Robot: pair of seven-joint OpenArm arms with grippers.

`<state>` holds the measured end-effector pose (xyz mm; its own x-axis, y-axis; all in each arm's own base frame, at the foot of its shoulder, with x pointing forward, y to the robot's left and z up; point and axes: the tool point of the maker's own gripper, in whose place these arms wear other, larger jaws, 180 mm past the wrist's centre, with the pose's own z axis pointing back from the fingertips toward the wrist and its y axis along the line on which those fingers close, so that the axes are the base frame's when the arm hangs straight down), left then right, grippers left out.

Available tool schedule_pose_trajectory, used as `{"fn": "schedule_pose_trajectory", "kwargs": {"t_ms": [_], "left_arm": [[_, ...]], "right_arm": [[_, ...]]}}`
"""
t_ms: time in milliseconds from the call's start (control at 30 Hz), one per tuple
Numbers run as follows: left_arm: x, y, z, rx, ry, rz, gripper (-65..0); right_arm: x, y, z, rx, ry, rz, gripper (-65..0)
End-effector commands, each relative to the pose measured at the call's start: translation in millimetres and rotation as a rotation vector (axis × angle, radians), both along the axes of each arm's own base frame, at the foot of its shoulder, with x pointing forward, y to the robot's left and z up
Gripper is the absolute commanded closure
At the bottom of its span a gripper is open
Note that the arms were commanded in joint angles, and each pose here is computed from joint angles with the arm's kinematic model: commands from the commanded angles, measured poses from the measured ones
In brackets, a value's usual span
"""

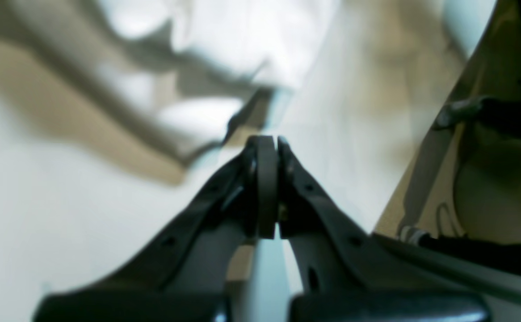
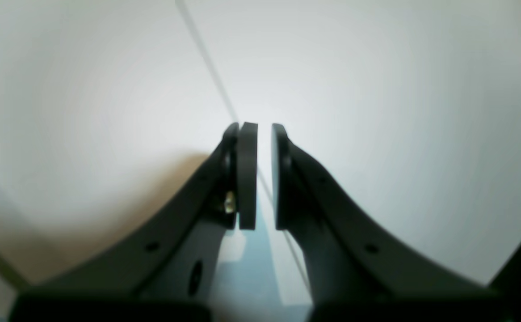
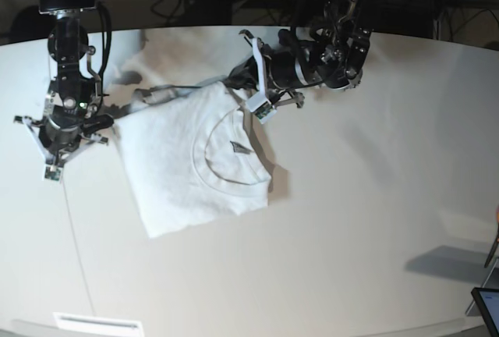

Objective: Fold the T-shirt properly
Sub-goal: 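Raise both grippers and reposition them beside the folded shirt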

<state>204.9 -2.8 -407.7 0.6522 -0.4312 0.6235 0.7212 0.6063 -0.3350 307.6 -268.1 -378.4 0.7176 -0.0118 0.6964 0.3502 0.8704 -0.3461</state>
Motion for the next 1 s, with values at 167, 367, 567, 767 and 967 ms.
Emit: {"fn": "schedule_pose_trajectory", "kwargs": {"t_ms": [167,367,567,767,967], "left_arm": [[35,-8,5,0.024,-0.063,0.010,0.0],[69,-7,6,0.039,-0.077,0.028,0.0],[95,-7,16,0.039,-0.110,0.037,0.0],[116,-1,17,0.053,-0.117,0.050,0.0],[140,2,21,0.034,-0.140,0.080,0.0]], "right_arm": [[2,19,-5,0.009,0.022,0.099,-4.9],[0,42,-13,0.053,0.043,0.160,-4.9],[9,94,-16,0.064,0.026,0.303,-4.9],[8,136,-18,0.083,0.030,0.410,-4.9],[0,174,-12,0.119,0.014,0.492,-4.9]]}}
